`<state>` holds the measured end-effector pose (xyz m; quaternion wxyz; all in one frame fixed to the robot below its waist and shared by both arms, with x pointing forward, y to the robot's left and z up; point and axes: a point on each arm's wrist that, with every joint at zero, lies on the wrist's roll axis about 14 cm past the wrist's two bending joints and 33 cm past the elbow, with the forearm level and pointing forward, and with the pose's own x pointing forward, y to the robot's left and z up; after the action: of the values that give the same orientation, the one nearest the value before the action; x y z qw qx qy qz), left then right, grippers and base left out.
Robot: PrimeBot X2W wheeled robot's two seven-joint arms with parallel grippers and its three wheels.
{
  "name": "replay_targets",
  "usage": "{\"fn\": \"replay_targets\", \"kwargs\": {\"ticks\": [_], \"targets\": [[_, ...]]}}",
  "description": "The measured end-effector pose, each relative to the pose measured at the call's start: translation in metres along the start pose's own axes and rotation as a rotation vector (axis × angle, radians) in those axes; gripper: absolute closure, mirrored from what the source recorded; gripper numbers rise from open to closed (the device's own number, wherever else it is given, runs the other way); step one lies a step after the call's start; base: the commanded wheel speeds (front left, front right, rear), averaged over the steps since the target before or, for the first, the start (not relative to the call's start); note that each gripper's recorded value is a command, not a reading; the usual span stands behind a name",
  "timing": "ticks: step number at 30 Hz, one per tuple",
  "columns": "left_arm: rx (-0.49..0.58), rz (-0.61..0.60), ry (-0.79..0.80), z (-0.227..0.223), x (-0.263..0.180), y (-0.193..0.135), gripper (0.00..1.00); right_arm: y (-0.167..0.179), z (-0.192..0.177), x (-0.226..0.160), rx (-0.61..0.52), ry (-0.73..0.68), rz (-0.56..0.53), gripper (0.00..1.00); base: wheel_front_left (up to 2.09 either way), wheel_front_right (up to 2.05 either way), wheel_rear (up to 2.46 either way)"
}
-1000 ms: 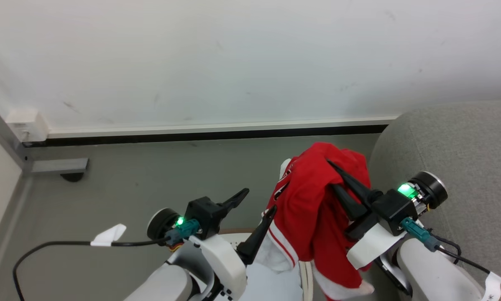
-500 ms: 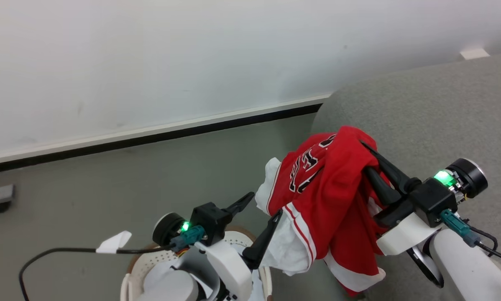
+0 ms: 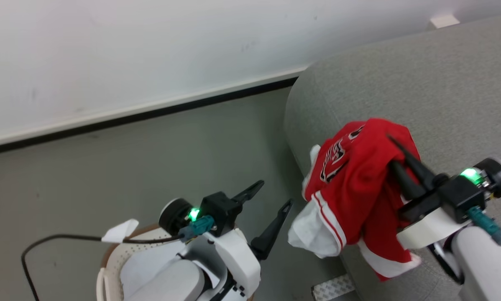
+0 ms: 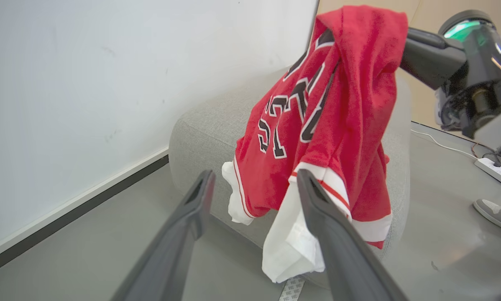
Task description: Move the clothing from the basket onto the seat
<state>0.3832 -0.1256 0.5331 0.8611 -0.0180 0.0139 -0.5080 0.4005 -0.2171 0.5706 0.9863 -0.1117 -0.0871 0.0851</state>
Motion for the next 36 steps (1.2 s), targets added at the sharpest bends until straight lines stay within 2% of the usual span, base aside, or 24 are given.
{"fn": "replay_targets", "kwargs": {"ticks": [3,7,15,20,23,27,30,33,34,36], "targets": [[0.002,-0.003,-0.006,0.0,0.004,0.007,0.0,-0.012,-0.001,0.011,-0.022,0.0,-0.015,1.0,0.0,0.0,0.0],[-0.002,-0.003,-0.007,-0.004,0.011,0.022,0.0,-0.034,0.013,0.046,-0.064,-0.052,-0.037,1.0,0.0,0.0,0.0],[-0.022,0.044,-0.024,-0.018,0.023,0.071,0.0,-0.121,0.038,0.126,-0.17,-0.123,-0.188,1.0,0.0,0.0,0.0],[-0.039,0.083,-0.023,-0.038,0.026,0.102,0.0,-0.175,0.018,0.16,-0.188,-0.061,-0.309,1.0,0.0,0.0,0.0],[-0.059,0.1,-0.02,-0.053,0.027,0.116,0.0,-0.208,-0.007,0.168,-0.197,-0.001,-0.396,1.0,0.0,0.0,0.0],[-0.095,0.129,0.001,-0.079,0.026,0.132,0.0,-0.239,-0.076,0.157,-0.192,0.156,-0.5,1.0,0.0,0.0,0.0],[-0.119,0.16,0.029,-0.101,0.02,0.142,0.0,-0.248,-0.129,0.139,-0.161,0.263,-0.565,1.0,0.0,0.0,0.0],[-0.126,0.188,0.057,-0.117,0.012,0.151,0.0,-0.239,-0.185,0.111,-0.109,0.389,-0.603,1.0,0.0,0.0,0.0],[-0.127,0.194,0.064,-0.119,0.01,0.152,0.0,-0.235,-0.198,0.101,-0.088,0.418,-0.616,0.98,0.0,0.0,0.0],[-0.13,0.213,0.068,-0.121,0.005,0.153,0.0,-0.227,-0.208,0.088,-0.074,0.453,-0.621,0.6,0.0,0.0,0.0]]}}
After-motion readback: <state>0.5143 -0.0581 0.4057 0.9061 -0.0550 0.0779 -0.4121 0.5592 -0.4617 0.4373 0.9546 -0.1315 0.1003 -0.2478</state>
